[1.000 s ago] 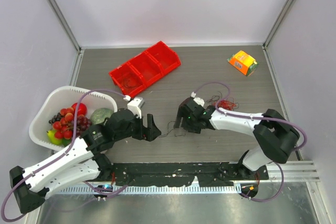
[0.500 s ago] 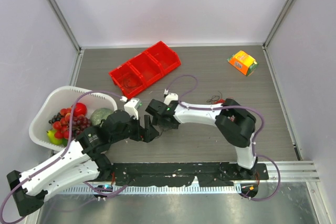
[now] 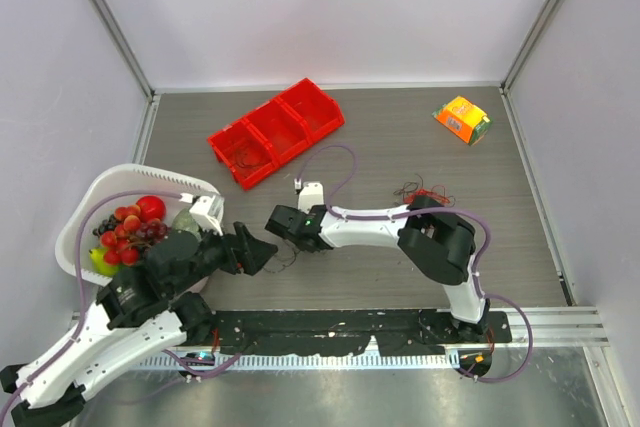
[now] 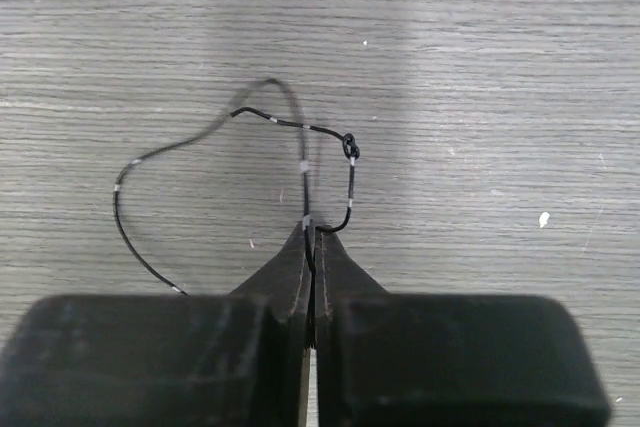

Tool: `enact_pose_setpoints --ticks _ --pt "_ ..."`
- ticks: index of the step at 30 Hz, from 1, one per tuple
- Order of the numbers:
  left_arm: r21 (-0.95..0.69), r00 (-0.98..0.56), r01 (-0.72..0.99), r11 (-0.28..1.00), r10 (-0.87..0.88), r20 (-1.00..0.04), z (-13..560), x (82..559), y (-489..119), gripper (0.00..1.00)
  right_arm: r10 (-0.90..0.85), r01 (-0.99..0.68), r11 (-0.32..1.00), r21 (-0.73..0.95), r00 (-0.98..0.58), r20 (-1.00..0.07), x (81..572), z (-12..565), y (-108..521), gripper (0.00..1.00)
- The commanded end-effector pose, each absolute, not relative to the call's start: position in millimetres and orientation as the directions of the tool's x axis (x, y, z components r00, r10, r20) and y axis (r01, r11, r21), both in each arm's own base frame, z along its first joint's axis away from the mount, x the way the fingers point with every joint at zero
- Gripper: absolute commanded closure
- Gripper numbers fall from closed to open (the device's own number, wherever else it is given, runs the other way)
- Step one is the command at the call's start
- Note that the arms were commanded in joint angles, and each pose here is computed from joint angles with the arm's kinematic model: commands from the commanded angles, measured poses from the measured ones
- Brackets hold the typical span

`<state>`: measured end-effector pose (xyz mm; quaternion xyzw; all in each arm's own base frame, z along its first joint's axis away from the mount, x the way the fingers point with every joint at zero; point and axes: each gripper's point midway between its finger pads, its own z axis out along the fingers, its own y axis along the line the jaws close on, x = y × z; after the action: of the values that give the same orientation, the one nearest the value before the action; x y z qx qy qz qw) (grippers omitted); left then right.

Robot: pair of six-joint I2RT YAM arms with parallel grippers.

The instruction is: Untangle the cables

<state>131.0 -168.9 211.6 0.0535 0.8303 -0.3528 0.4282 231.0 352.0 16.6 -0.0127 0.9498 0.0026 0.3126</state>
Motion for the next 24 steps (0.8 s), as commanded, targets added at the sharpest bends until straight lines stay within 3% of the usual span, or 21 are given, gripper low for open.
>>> enact_pose_setpoints --ticks 1,11,24 --pt "-0.552 -0.547 0.367 0.749 -0.306 -0.779 244 135 -148 0.14 -0.19 -0.116 0.979 -0.169 -0.822 -0.538 222 -6 313 0.99" --pt "-0.551 -0.456 0.367 0.749 -0.372 -0.809 271 130 -120 0.14 -0.111 -0.166 0.986 0.01 -0.699 -0.707 289 95 331 0.99" --pt "-0.554 -0.439 0.361 0.75 -0.387 -0.811 271 128 -113 0.1 -0.158 -0.052 0.987 -0.15 -0.352 -0.922 451 229 330 0.99"
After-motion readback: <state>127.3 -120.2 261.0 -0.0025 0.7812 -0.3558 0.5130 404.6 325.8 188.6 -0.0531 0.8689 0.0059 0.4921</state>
